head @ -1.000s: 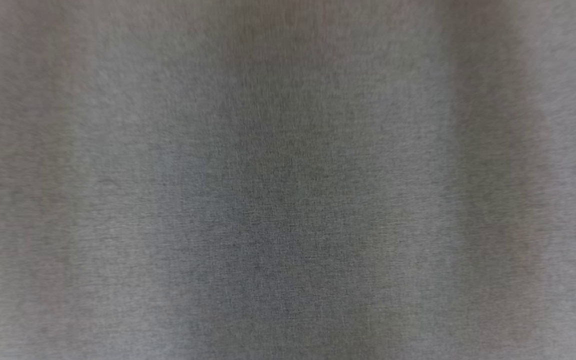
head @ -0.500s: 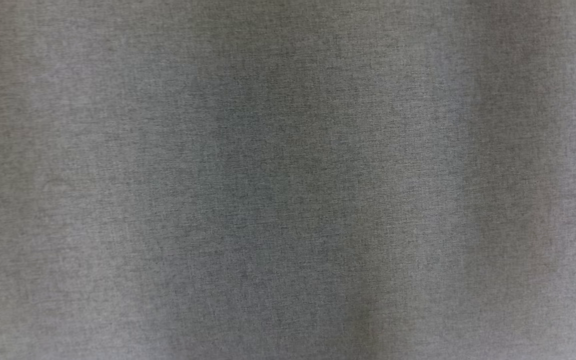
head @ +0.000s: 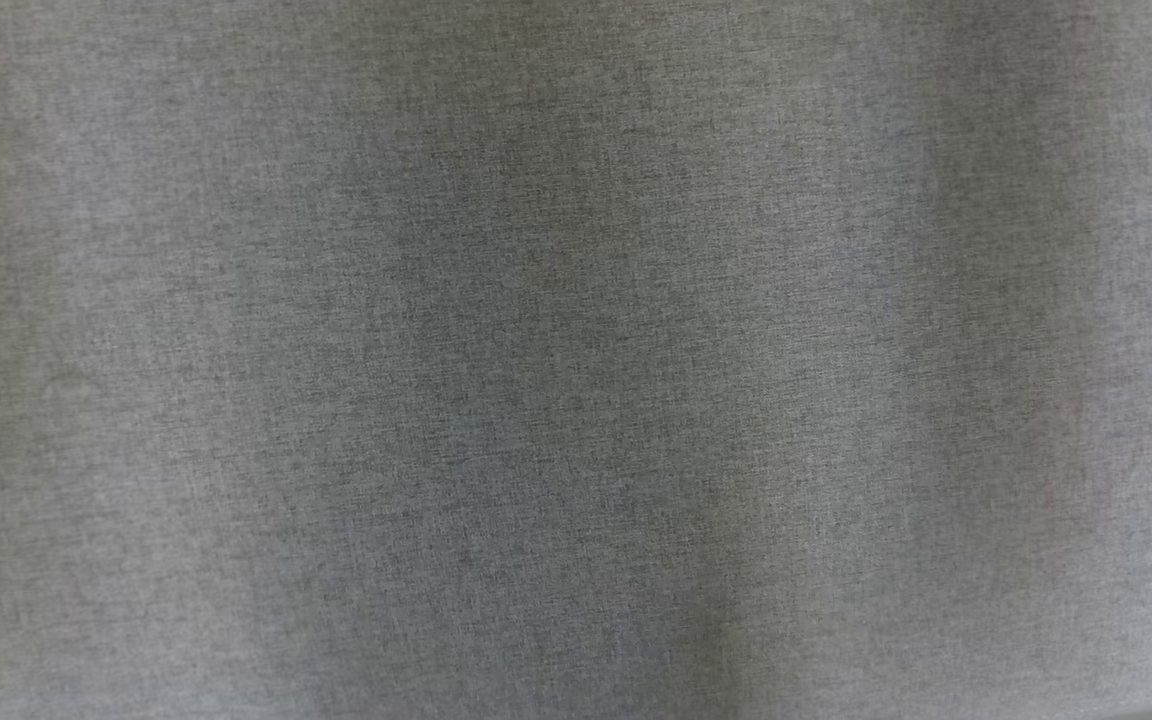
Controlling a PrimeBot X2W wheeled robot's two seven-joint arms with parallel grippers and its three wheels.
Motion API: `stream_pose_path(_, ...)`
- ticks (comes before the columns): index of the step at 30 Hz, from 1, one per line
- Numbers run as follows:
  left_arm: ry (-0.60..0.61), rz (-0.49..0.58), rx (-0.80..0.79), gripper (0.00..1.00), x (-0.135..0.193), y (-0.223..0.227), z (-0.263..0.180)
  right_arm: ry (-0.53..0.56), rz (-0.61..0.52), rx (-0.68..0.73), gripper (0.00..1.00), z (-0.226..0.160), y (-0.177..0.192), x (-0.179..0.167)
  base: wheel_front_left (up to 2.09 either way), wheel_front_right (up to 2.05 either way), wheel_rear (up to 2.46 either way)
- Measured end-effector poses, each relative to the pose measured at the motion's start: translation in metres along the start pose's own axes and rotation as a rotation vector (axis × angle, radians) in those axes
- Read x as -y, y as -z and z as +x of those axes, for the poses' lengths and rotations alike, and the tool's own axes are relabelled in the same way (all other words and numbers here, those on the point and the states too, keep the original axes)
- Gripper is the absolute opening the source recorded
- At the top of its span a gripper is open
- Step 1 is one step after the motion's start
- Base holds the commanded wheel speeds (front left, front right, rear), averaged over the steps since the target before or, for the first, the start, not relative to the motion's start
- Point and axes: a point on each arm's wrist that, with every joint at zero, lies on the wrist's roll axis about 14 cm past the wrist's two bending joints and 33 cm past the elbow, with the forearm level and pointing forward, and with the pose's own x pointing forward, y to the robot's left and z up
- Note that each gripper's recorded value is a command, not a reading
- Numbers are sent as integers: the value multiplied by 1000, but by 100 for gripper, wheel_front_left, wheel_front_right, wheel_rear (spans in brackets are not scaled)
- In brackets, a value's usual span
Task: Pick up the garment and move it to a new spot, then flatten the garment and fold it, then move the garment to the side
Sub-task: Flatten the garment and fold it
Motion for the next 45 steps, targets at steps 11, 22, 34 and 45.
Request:
stream_pose_path(11,0,-4,-4,0,0,9,0,16,-12,-4,0,1,2,8,0,0,0)
stream_pose_path(22,16,-87,-67,0,10,61,-28,4,84,-87,0,-26,57,-10,0,0,0)
stream_pose_path(34,-40,-270,-214,0,12,123,-132,-18,274,-214,0,-133,113,-36,0,0,0)
stream_pose_path(45,-187,-423,-210,0,34,112,-245,62,439,-304,0,-268,116,-19,0,0,0)
